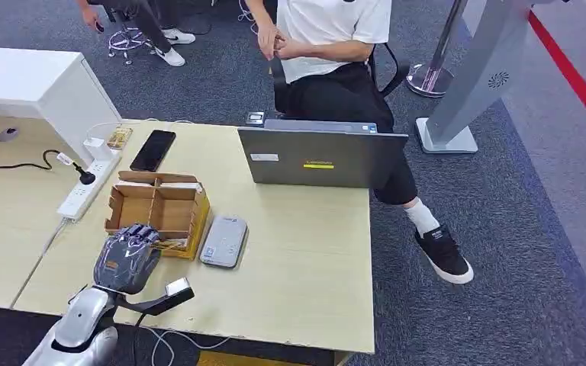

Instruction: Pass the card to the sensor for recognition and then transmit it.

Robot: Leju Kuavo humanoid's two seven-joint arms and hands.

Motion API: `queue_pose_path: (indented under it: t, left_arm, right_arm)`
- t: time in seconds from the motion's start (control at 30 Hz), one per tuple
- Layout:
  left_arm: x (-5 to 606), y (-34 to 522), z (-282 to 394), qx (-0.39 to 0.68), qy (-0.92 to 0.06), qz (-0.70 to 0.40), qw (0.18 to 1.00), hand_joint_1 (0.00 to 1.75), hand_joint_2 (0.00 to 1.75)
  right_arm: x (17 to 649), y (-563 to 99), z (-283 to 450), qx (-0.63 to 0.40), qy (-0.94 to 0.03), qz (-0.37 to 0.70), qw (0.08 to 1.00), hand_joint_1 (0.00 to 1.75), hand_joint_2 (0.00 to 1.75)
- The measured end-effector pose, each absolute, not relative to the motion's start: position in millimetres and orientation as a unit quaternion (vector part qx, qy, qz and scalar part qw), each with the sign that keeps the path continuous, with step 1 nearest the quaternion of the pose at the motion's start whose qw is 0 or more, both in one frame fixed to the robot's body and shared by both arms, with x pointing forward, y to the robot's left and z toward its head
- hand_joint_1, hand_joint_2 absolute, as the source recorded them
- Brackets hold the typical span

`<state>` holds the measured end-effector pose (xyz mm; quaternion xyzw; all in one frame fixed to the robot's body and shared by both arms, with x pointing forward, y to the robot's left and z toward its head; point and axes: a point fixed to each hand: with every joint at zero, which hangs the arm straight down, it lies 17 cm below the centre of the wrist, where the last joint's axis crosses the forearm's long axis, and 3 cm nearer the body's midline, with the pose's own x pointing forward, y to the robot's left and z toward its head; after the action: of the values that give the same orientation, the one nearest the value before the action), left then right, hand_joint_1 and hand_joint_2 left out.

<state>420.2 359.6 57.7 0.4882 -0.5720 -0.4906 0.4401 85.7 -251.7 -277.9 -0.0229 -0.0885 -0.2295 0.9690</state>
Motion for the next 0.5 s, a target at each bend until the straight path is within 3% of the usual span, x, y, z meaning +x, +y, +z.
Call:
queue_pose_path:
  t: [0.1,0.5]
  left_arm:
    - [420,359,58,0.487,-0.573,-0.491,0.44,1.75,1.75]
    - [449,346,166,0.559,-0.648,-0.402,0.325,1.75,1.75]
  right_arm:
    - [85,-252,-278,-0.023,-0.088,-0.23,0.969,0.0,1.75]
    - [86,-252,-278,-0.026,-0.09,-0.223,0.97,0.0,1.75]
